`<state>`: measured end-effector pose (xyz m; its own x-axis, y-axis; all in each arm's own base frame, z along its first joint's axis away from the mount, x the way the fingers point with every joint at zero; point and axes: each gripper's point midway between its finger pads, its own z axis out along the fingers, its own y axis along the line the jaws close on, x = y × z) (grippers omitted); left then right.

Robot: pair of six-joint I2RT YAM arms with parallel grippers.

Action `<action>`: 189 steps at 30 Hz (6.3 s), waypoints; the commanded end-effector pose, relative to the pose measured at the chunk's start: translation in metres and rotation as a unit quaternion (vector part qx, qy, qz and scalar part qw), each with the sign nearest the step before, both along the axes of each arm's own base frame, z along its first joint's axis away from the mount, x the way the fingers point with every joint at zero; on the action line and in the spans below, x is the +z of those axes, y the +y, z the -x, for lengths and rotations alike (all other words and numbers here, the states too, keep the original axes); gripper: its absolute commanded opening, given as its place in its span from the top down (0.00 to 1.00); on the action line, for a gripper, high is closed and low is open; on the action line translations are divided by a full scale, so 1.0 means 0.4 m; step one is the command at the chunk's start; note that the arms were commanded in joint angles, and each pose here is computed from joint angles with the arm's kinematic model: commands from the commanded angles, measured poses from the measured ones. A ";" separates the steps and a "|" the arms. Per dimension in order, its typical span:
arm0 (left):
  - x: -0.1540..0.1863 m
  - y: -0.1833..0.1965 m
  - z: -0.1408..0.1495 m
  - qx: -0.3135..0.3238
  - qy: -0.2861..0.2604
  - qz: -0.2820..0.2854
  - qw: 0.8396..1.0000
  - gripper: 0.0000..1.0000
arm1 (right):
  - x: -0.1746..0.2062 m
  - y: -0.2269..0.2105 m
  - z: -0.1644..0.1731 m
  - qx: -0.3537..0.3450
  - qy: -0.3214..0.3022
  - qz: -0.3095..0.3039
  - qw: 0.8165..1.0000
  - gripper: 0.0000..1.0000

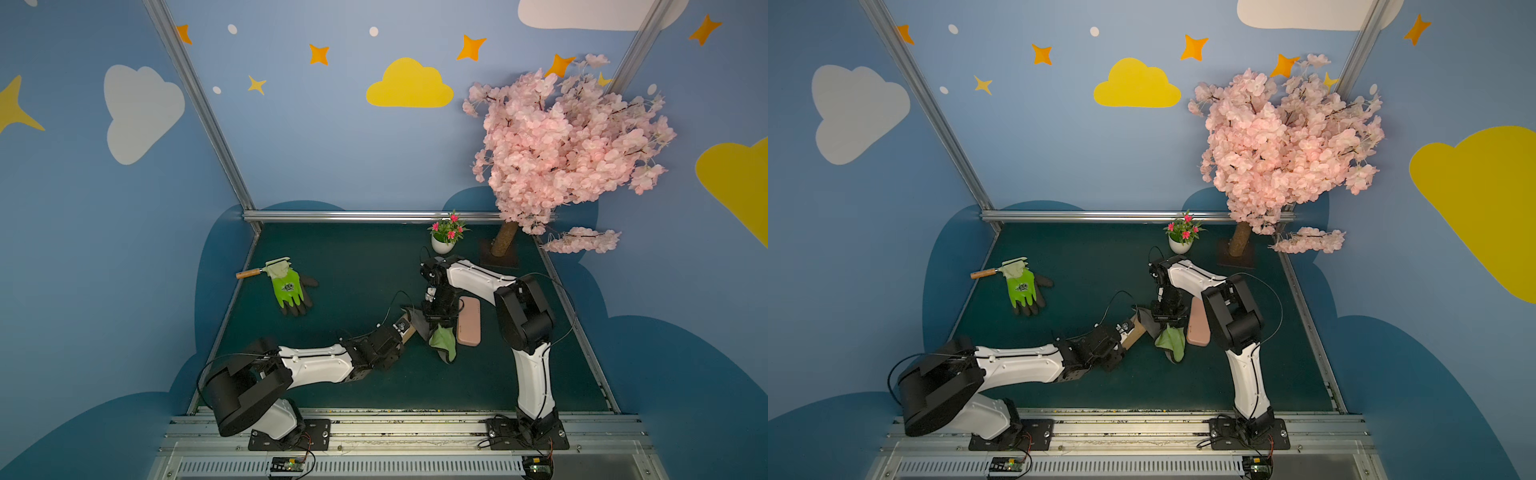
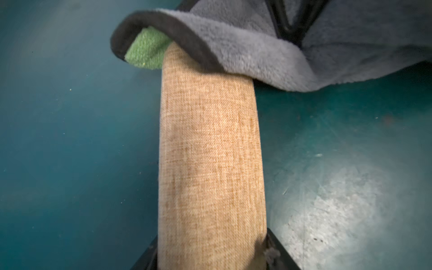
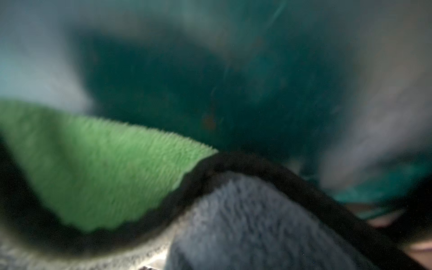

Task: Wipe the eyeglass case
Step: Wipe the dirt from the eyeglass case, then place the eyeglass case at the center of the board, then adjust the eyeglass case at the center of the board.

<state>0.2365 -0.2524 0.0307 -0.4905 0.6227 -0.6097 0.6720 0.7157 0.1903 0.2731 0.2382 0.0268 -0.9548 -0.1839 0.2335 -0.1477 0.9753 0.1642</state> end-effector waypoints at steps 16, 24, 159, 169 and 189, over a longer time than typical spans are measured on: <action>-0.033 -0.015 0.022 -0.004 0.053 -0.006 0.999 0.97 | 0.056 0.186 -0.074 -0.064 0.045 -0.193 0.978 1.00; -0.024 -0.024 0.029 0.011 0.090 -0.013 0.996 0.97 | 0.065 0.113 0.078 -0.179 0.058 -0.202 0.961 1.00; 0.025 -0.052 0.007 0.074 0.285 0.137 0.946 0.00 | 0.066 0.186 -0.023 -0.137 0.072 -0.186 0.970 1.00; -0.015 -0.062 -0.010 0.072 0.298 0.120 0.944 0.00 | 0.109 0.174 -0.053 -0.133 0.038 -0.177 0.974 1.00; 0.034 -0.017 -0.029 0.061 0.214 0.147 0.964 0.01 | 0.117 0.270 0.088 -0.196 0.182 -0.319 0.909 1.00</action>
<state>0.2432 -0.2565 0.0344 -0.8404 0.3544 -0.4100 0.5027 0.7925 -0.3455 0.2505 0.3443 0.1057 -0.9016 -0.0484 0.4299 0.3126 0.6141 0.7247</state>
